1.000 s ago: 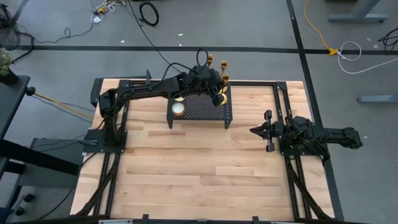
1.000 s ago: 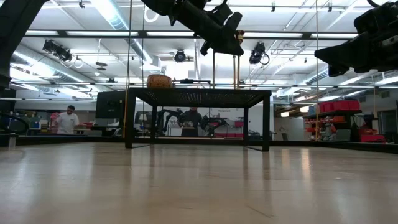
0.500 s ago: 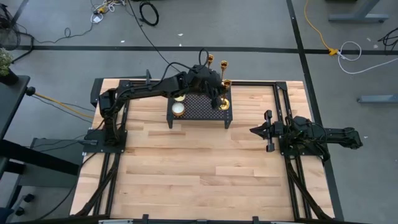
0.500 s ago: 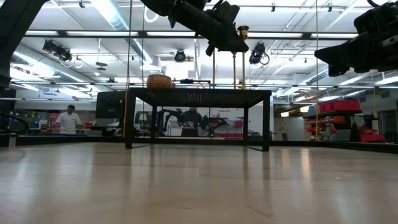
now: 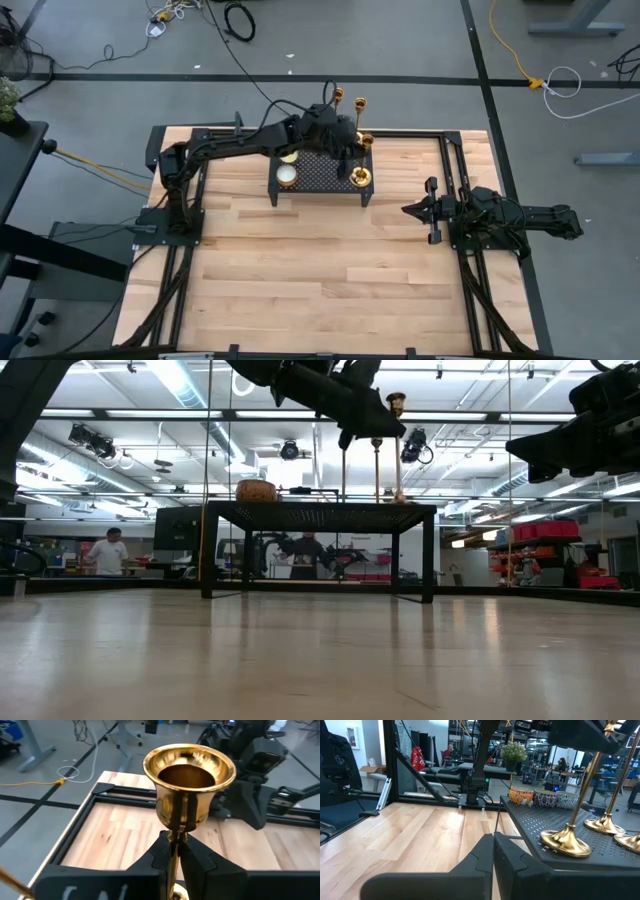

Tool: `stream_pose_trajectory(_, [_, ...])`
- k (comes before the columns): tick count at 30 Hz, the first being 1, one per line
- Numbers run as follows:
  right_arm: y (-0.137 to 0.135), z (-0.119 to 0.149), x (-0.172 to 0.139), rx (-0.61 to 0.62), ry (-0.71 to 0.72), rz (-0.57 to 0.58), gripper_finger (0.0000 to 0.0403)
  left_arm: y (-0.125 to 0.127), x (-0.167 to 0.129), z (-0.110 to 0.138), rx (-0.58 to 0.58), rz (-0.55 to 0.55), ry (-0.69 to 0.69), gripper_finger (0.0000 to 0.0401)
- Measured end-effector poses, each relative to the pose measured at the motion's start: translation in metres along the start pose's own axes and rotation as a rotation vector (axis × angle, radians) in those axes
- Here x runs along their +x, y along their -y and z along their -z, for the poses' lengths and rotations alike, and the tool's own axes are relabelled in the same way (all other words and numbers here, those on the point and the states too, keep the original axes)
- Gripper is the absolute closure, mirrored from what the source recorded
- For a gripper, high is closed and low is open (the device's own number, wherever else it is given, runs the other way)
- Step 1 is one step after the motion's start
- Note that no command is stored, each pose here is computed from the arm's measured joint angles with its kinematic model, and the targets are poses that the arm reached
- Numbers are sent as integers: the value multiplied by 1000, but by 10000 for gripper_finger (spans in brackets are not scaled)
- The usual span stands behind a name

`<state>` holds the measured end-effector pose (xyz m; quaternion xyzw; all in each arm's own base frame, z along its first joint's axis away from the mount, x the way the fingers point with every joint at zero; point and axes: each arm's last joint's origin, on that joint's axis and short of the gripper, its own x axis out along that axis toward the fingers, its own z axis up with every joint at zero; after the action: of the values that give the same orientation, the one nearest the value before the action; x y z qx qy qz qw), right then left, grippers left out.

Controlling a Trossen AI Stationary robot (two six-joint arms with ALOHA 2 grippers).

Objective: Pick & Place candle stick holders
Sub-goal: Adjust the candle holders on the shelf

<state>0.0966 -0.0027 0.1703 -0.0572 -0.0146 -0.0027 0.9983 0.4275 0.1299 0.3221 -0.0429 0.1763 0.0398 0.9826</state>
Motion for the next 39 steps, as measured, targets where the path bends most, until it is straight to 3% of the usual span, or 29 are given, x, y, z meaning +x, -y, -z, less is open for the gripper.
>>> stream_pose_trajectory(12, [0,0,0,0,0,0,389,1,0,0,-1,49,0,369])
stream_pose_trajectory(39, [0,0,0,0,0,0,389,2,-2,-1,-2,43,-8,369])
